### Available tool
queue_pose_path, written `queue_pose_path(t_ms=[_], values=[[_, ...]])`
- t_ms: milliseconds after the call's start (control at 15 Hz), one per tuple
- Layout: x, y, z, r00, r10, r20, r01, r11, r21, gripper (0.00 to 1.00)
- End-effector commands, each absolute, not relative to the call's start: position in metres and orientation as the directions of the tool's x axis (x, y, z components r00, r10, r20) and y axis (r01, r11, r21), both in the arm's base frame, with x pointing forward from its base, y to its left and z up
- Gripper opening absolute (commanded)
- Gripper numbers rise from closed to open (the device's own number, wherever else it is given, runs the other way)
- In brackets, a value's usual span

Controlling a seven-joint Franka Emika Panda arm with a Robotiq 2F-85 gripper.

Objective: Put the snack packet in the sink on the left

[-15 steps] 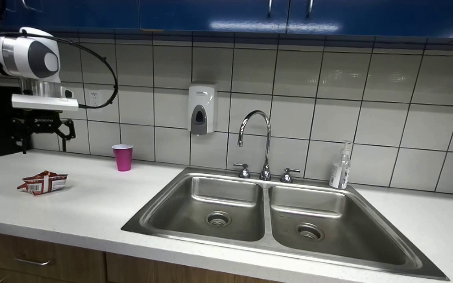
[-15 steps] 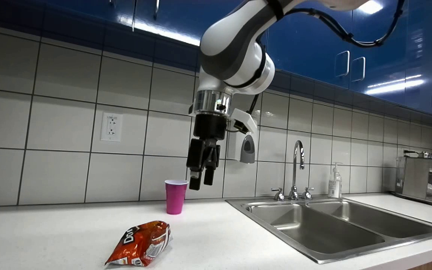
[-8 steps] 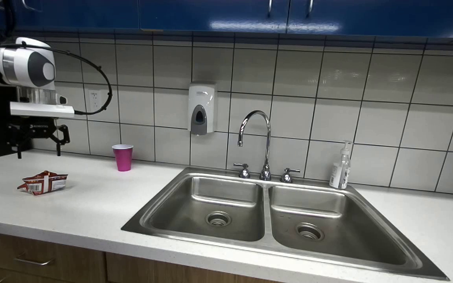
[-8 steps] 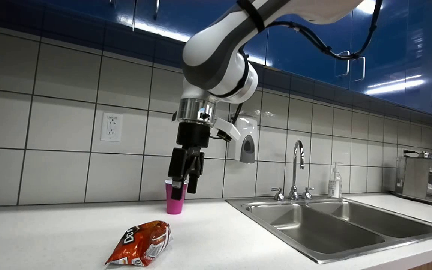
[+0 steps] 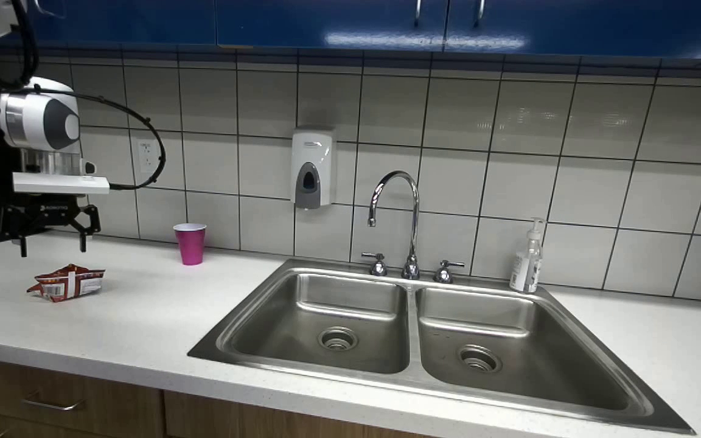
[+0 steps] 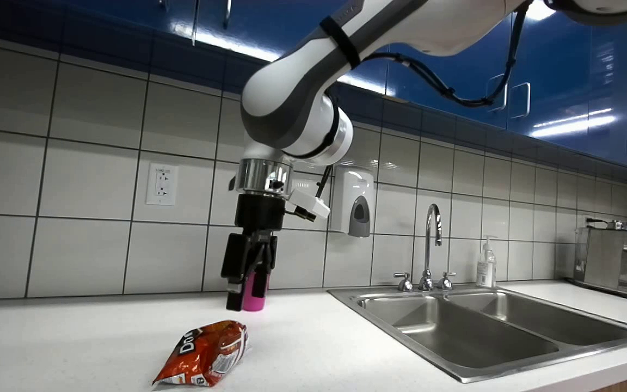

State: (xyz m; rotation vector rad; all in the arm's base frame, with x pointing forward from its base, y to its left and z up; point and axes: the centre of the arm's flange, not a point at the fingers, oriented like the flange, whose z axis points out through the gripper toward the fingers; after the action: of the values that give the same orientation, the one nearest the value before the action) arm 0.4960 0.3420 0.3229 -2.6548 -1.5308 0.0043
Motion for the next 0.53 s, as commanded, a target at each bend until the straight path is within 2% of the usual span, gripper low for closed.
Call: queue_pose_path(t_ms=[0,467], values=[[0.507,0.358,0.313,0.502,0.864,0.033,0.864,-0.500,-0.058,1.00],[0.522,0.373,0.294,0.503,0.863,0.040,0.864,-0.502,-0.044,1.00]])
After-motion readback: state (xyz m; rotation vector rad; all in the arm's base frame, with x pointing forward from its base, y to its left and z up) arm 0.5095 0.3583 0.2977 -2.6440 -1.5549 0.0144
